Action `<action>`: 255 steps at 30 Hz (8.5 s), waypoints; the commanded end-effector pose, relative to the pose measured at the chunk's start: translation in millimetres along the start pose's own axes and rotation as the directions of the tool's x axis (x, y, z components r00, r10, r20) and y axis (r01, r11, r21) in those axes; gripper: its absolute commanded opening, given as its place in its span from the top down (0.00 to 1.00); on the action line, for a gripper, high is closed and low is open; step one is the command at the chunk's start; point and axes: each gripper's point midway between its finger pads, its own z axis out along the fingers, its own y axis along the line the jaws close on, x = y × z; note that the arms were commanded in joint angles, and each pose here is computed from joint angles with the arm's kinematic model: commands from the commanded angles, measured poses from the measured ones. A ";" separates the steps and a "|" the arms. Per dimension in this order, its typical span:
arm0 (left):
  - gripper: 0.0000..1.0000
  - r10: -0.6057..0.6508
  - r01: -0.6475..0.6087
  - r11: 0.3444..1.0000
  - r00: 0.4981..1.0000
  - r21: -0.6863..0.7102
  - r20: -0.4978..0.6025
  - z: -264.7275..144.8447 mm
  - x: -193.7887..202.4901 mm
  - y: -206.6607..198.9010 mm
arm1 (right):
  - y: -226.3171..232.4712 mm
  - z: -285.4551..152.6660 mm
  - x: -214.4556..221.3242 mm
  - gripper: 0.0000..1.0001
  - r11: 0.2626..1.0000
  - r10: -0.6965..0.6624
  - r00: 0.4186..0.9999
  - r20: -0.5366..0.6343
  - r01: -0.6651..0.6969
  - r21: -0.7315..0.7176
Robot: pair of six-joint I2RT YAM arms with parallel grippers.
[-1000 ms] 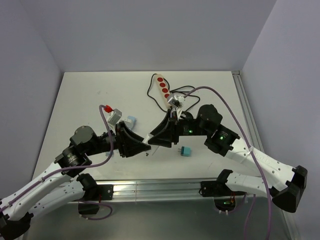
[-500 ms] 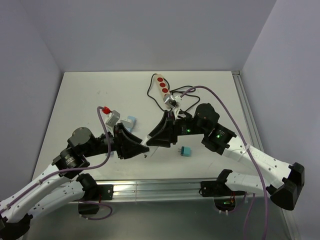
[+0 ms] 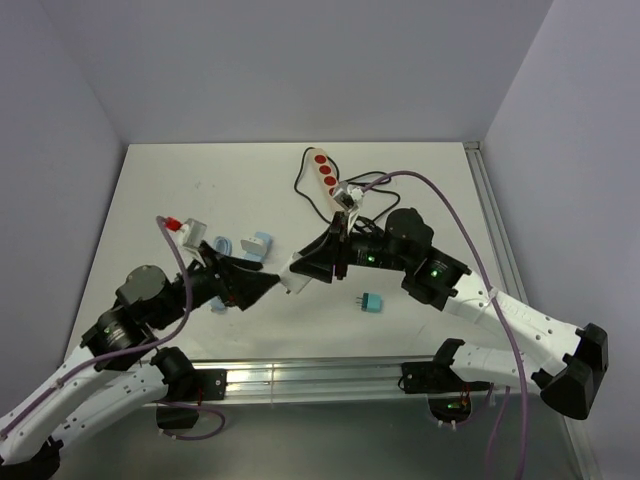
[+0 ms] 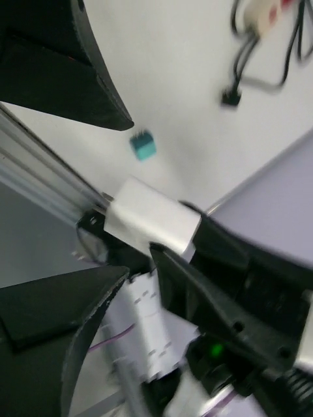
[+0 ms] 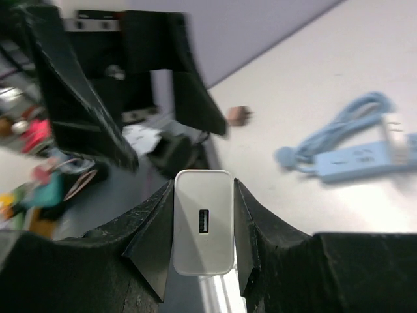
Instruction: Insert the plug
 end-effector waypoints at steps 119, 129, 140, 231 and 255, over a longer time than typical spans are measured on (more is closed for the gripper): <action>0.17 -0.119 0.501 0.513 0.846 -0.697 0.520 -109.3 6.9 173.2 | -192.2 193.6 67.9 1.00 0.763 -0.509 0.784 -0.355 0.602 0.236; 0.17 -0.119 0.491 0.517 0.853 -0.702 0.509 -106.0 6.7 172.4 | -198.9 197.3 85.8 1.00 0.775 -0.483 0.788 -0.382 0.588 0.233; 0.17 -0.115 0.488 0.525 0.853 -0.698 0.510 -105.3 3.3 170.1 | -217.0 199.9 103.8 1.00 0.753 -0.484 0.757 -0.439 0.616 0.231; 0.19 -0.153 0.502 0.522 0.851 -0.690 0.503 -97.2 15.7 174.9 | -275.6 111.4 280.9 1.00 0.822 -0.179 0.767 -0.617 0.461 0.335; 0.19 -0.173 0.508 0.534 0.848 -0.676 0.501 -97.6 18.6 172.7 | -286.0 98.4 316.3 1.00 0.811 -0.122 0.742 -0.659 0.457 0.364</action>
